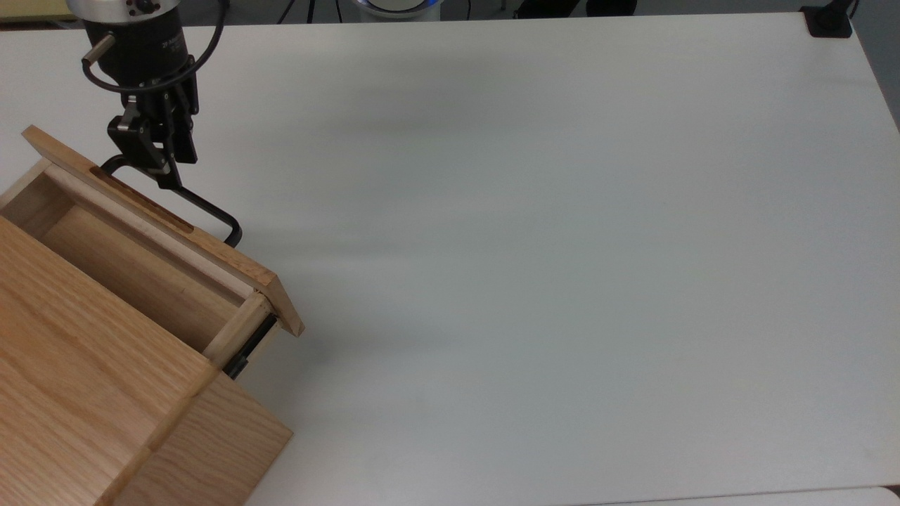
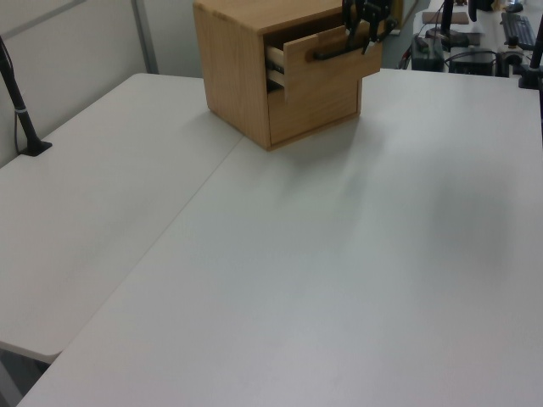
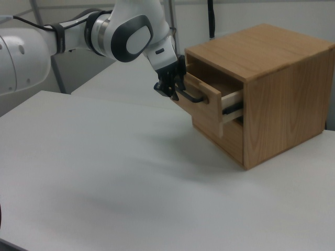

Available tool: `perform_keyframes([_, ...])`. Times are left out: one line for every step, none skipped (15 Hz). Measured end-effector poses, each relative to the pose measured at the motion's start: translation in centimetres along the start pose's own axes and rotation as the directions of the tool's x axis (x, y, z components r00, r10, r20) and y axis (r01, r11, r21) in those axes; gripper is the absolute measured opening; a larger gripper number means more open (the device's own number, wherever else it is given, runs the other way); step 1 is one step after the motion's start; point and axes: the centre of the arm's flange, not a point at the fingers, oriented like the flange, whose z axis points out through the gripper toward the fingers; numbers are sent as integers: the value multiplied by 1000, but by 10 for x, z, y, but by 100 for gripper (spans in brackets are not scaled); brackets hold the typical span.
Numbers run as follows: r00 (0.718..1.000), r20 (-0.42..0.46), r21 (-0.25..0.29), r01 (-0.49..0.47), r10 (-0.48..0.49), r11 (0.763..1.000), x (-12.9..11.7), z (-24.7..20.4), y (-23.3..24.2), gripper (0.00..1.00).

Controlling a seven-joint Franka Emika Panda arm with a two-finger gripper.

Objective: Open the drawer by sliding it
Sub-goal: 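Pull the handle further to slide the drawer out more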

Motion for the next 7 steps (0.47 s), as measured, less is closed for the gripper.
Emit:
perform_keyframes([1000,-1,3,-6,6,1000,1,1,0,44])
perform_keyframes([1000,-2,7,-12,12,1000,1,1,-1,44])
perform_keyframes([1000,-3,11,-16,16,1000,2,1,-1,43])
perform_keyframes([1000,-5,14,-19,19,1000,3,1,-1,41])
perform_keyframes([1000,-7,15,-20,20,1000,3,1,-2,39])
perform_keyframes([1000,-8,15,-20,21,1000,4,1,-2,38])
perform_keyframes([1000,-10,22,-23,23,999,4,1,-3,34])
